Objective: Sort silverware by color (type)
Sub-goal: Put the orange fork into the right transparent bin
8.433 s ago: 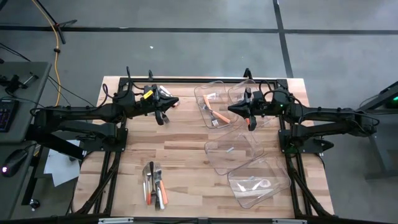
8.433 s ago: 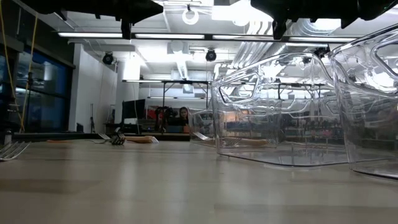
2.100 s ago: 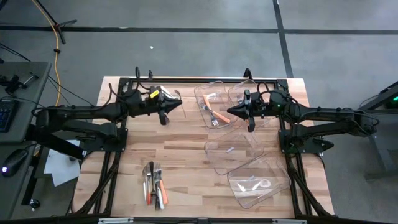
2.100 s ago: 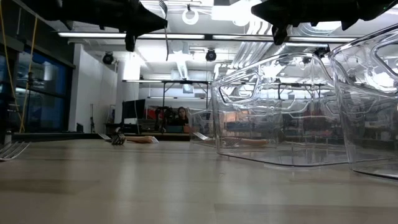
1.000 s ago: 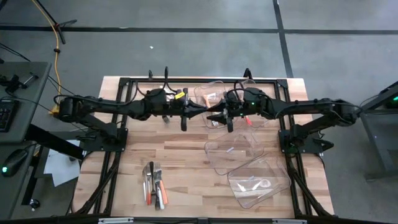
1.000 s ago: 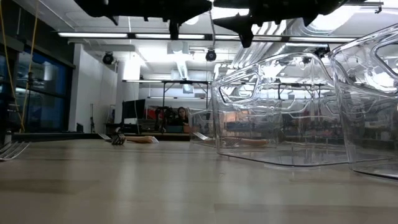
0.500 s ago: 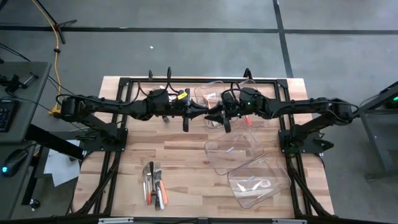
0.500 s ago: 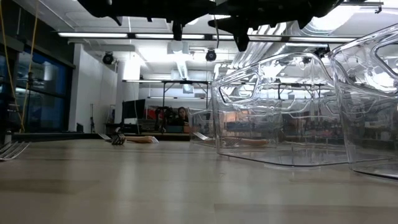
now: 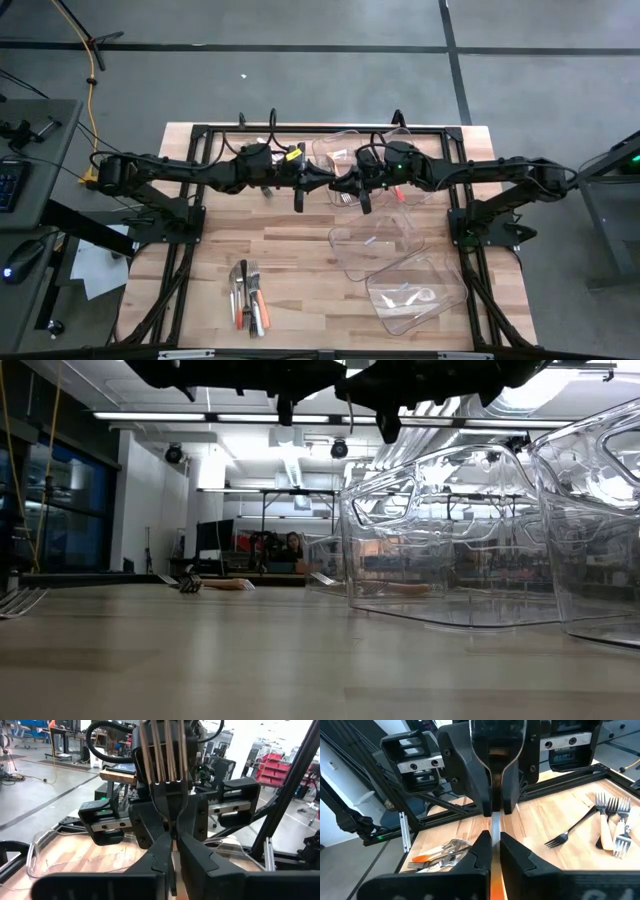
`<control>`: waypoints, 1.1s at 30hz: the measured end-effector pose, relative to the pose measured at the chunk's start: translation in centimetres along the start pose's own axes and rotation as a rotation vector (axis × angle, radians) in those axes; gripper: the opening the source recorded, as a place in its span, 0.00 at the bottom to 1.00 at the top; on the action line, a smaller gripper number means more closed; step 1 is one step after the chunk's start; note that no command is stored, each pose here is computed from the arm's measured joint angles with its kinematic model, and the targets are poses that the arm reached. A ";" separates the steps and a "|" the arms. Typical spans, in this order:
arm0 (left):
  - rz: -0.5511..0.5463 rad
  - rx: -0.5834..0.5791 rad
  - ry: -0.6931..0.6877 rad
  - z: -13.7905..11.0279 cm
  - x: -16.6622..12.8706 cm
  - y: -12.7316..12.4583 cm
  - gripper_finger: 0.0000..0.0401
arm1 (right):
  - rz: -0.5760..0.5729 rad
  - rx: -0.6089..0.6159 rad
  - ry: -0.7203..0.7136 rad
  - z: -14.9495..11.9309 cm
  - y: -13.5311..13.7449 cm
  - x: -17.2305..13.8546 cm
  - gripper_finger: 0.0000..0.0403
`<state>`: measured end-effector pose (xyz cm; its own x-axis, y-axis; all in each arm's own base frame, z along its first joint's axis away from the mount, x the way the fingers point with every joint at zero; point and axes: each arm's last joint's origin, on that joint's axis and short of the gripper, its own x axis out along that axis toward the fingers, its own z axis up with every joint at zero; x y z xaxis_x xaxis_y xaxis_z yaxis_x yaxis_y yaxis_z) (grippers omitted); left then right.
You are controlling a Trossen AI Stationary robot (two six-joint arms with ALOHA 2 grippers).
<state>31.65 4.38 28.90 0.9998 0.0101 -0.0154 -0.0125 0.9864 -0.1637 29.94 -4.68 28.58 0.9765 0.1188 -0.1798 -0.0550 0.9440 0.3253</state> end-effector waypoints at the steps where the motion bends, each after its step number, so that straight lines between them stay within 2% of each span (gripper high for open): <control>1: 0.001 -0.003 0.008 -0.1 0.0 0.0 0.09 | -0.001 -0.002 0.002 0.0 0.0 0.0 0.02; 5: 0.008 -0.055 0.031 0.1 -0.4 0.2 0.19 | -0.016 -0.020 0.006 0.3 -0.2 -0.6 0.01; 11: 0.038 -0.068 0.104 1.0 -2.3 0.3 0.34 | -0.057 -0.052 0.032 1.0 -0.5 -2.6 0.01; 16: 0.076 -0.088 0.207 1.5 -4.7 0.4 0.40 | -0.119 -0.071 0.091 1.3 -0.4 -5.1 0.01; 20: 0.066 -0.092 0.151 1.7 -6.6 0.0 0.40 | -0.222 -0.073 0.170 1.0 -0.3 -7.3 0.01; 25: 0.044 -0.097 -0.002 1.3 -8.9 -0.7 0.36 | -0.312 -0.066 0.239 0.7 0.3 -10.2 0.01; 29: 0.071 -0.138 -0.055 0.0 -10.4 -0.6 0.32 | -0.371 -0.069 0.238 0.8 0.9 -12.3 0.01; 33: 0.082 -0.140 -0.107 -0.2 -11.3 -0.7 0.25 | -0.397 -0.089 0.207 1.1 1.5 -14.0 0.01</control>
<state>20.31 3.56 29.02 0.9910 0.1145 0.0695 -0.0886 0.9493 -0.3016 16.37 -5.25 32.61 0.8641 -0.2071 -0.4587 0.2884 0.9507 0.1140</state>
